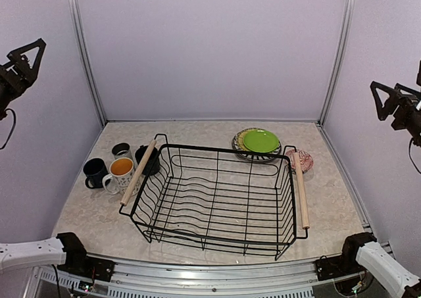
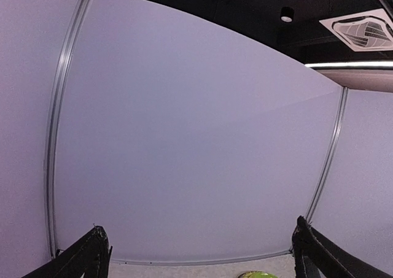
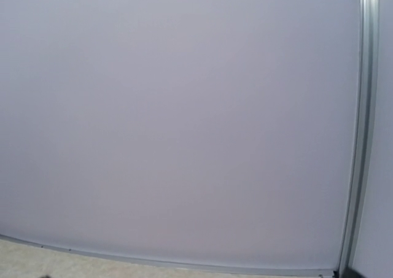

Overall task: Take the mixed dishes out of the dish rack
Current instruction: Reset both arms

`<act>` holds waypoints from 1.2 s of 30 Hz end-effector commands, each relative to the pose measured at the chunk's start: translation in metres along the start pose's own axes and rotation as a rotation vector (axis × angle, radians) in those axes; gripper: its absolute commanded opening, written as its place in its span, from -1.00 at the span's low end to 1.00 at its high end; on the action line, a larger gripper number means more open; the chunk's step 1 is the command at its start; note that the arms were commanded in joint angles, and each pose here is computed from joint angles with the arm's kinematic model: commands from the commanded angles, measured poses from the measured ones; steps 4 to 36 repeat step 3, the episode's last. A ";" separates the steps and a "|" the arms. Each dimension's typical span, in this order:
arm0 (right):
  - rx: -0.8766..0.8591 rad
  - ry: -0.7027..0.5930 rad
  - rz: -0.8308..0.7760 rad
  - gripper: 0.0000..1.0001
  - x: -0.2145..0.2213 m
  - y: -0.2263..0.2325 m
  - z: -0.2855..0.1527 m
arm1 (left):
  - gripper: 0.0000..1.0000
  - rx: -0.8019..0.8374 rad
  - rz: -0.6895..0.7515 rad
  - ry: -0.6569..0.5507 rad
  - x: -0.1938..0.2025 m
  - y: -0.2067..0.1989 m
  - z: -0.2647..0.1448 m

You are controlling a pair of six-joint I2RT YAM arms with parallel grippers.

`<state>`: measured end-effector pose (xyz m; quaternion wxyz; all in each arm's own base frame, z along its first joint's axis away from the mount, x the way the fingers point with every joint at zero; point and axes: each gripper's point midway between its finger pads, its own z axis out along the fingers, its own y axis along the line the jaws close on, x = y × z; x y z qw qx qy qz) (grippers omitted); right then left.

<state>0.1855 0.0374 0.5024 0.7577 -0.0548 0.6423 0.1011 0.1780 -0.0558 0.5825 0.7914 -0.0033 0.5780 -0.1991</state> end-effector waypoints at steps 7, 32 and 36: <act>0.068 0.007 0.018 1.00 0.002 -0.010 -0.007 | 0.98 -0.021 -0.009 0.046 0.010 0.005 -0.003; 0.068 0.007 0.018 1.00 0.002 -0.010 -0.007 | 0.98 -0.021 -0.009 0.046 0.010 0.005 -0.003; 0.068 0.007 0.018 1.00 0.002 -0.010 -0.007 | 0.98 -0.021 -0.009 0.046 0.010 0.005 -0.003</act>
